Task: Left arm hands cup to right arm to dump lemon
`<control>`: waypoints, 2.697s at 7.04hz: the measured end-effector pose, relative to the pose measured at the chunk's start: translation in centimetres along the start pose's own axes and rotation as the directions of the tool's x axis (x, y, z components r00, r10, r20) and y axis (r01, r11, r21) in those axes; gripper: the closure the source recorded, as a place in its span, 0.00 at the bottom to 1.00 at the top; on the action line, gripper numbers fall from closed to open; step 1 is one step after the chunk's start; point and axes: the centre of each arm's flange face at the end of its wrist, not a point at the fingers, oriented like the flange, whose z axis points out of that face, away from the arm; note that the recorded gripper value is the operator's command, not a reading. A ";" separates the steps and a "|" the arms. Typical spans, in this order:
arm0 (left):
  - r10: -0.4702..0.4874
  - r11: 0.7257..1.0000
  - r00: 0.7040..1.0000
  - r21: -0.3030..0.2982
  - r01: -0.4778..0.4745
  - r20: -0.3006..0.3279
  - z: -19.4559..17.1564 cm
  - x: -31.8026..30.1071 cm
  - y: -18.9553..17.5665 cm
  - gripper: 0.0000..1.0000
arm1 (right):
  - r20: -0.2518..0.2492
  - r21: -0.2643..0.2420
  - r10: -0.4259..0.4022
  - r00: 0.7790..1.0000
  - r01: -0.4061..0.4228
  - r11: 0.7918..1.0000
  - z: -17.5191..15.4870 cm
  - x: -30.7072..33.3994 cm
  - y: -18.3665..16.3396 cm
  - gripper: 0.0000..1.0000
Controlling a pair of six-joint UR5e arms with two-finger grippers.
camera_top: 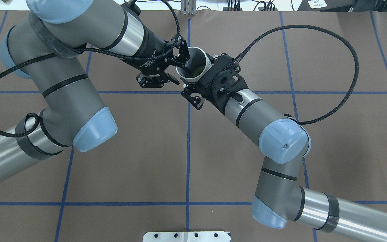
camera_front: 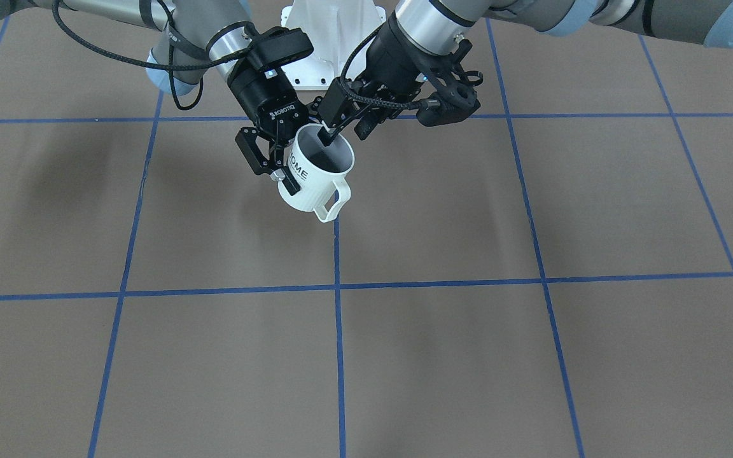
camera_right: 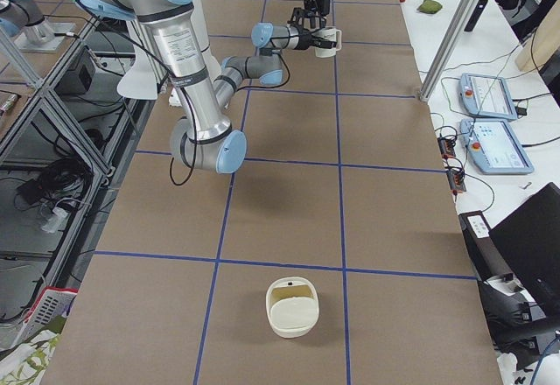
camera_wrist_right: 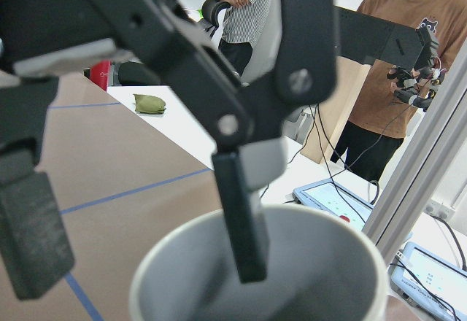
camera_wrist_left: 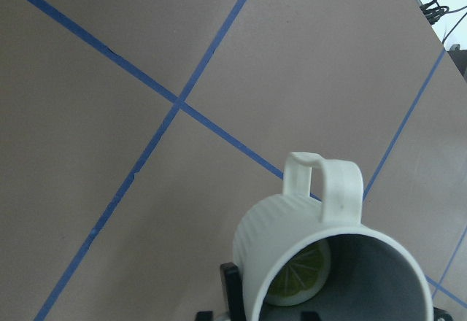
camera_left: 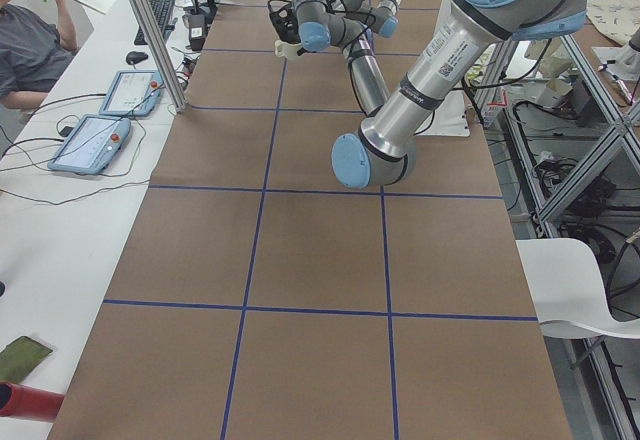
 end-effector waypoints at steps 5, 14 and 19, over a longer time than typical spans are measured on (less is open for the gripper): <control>0.164 0.984 0.981 0.046 -0.169 0.105 -5.6 -10.0 -10.8 0.00 | -0.064 0.022 0.166 0.984 -0.165 0.986 0.1 4.4 -0.6 0.63; 0.622 0.743 0.634 -0.091 -0.663 0.460 -18.6 -35.5 -26.0 0.00 | -0.199 -0.206 0.332 0.922 -0.370 0.906 -12.3 28.7 10.4 0.62; 0.683 0.682 0.537 -0.168 -0.712 0.495 -22.7 -40.0 -28.9 0.00 | -0.248 -0.094 0.539 0.805 -0.574 0.814 -28.8 37.4 20.4 0.82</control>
